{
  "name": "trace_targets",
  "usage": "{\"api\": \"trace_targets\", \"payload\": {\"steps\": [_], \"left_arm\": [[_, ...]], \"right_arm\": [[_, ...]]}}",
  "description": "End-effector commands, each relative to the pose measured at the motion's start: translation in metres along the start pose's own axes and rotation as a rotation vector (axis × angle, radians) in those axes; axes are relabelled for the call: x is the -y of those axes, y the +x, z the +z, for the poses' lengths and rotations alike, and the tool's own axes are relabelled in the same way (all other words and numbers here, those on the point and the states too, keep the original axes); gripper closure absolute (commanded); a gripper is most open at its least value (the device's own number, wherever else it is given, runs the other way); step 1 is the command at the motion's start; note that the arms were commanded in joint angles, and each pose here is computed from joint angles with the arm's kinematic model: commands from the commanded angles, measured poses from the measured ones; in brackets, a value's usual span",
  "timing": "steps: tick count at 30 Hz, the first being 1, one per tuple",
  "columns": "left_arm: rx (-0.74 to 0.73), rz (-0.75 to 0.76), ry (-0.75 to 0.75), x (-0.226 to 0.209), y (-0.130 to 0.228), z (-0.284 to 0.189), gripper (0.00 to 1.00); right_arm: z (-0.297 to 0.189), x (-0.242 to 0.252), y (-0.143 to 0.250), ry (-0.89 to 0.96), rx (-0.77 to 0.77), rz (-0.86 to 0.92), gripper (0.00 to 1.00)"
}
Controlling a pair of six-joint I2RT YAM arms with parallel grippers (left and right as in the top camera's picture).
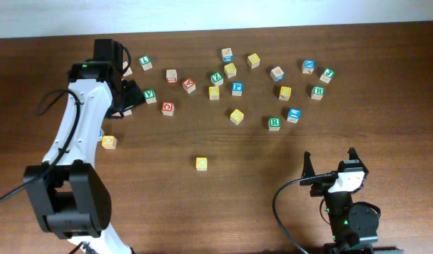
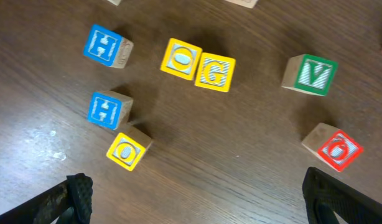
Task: Spell out CVPR
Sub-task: 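Move the left gripper to the green V block and grasp it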
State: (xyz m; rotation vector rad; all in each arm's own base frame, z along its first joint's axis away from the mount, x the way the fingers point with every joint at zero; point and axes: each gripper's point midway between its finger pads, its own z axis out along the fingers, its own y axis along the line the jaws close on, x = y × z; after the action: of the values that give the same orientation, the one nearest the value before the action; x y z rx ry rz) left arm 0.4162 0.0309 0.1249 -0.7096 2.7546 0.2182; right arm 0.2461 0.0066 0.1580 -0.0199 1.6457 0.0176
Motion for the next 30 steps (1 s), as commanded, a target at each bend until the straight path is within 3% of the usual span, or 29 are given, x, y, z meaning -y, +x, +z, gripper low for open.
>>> {"api": "trace_targets", "payload": {"steps": [1, 9, 16, 30], "left_arm": [[-0.023, -0.007, 0.073, 0.011, 0.003, 0.001, 0.01], [0.027, 0.061, 0.163, 0.056, 0.006, -0.008, 0.01], [0.16, 0.033, 0.202, 0.071, -0.027, -0.007, 0.01], [0.245, 0.094, 0.227, 0.09, -0.05, 0.013, 0.01]], "right_arm": [[0.0, -0.001, 0.003, -0.002, -0.007, 0.003, 0.02], [0.0, -0.001, 0.003, -0.002, -0.007, 0.003, 0.02], [0.0, -0.001, 0.003, -0.002, -0.007, 0.003, 0.02], [0.0, -0.001, 0.003, -0.002, -0.007, 0.003, 0.02]]}}
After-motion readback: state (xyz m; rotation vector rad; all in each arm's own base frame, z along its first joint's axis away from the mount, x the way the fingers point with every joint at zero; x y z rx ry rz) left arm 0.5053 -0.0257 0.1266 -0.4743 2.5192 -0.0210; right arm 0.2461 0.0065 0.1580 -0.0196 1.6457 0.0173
